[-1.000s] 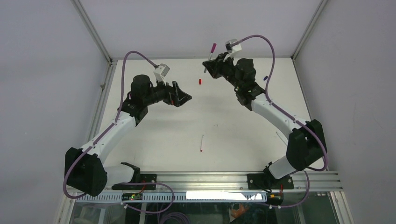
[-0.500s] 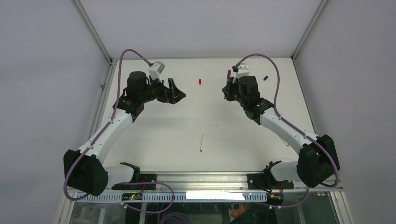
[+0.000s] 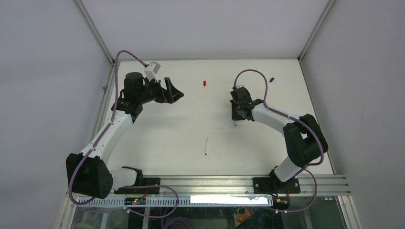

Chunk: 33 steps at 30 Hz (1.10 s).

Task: Insert the pens into the pen caps

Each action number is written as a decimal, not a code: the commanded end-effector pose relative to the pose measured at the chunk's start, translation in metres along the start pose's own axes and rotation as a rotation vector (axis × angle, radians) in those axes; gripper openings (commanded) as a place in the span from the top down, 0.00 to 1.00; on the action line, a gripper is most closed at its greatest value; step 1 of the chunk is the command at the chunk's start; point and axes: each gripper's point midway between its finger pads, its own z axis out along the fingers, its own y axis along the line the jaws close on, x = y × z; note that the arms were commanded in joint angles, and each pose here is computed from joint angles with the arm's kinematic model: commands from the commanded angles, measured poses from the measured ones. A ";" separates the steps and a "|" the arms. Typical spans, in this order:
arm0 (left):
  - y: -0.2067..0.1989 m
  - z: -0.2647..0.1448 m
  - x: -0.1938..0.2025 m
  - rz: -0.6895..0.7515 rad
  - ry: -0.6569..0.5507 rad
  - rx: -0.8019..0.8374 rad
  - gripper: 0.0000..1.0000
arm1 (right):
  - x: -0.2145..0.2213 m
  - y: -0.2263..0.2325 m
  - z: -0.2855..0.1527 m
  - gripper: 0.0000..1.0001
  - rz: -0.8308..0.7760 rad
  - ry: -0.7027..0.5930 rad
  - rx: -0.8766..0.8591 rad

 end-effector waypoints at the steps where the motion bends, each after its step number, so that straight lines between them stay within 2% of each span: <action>1: -0.006 -0.001 -0.005 -0.009 -0.023 0.032 0.01 | -0.008 0.003 0.002 1.00 0.037 0.004 0.012; 7: -0.001 0.001 -0.004 -0.002 -0.003 0.008 0.01 | 0.002 0.006 0.023 0.98 0.048 0.056 0.019; 9: -0.006 0.005 0.004 0.008 0.066 0.049 0.01 | 0.003 0.008 0.027 0.91 0.047 0.066 0.018; 14: -0.036 -0.009 0.025 0.064 0.364 0.270 0.01 | -0.001 0.009 0.025 0.73 0.045 0.048 0.009; 18: -0.066 -0.041 0.026 0.154 0.453 0.453 0.01 | -0.003 0.010 0.023 0.56 0.048 0.035 -0.003; 23: -0.090 -0.066 0.034 0.186 0.477 0.608 0.01 | -0.014 0.011 0.017 0.40 0.061 -0.013 -0.010; 25: -0.106 -0.078 0.034 0.183 0.460 0.723 0.01 | -0.025 0.009 0.010 0.38 0.071 -0.057 -0.001; 30: -0.142 -0.102 0.013 0.182 0.279 1.025 0.01 | -0.058 -0.001 -0.012 0.36 0.125 -0.199 0.036; 33: -0.144 -0.093 0.008 0.130 0.283 1.066 0.01 | -0.077 -0.012 -0.028 0.35 0.140 -0.281 0.058</action>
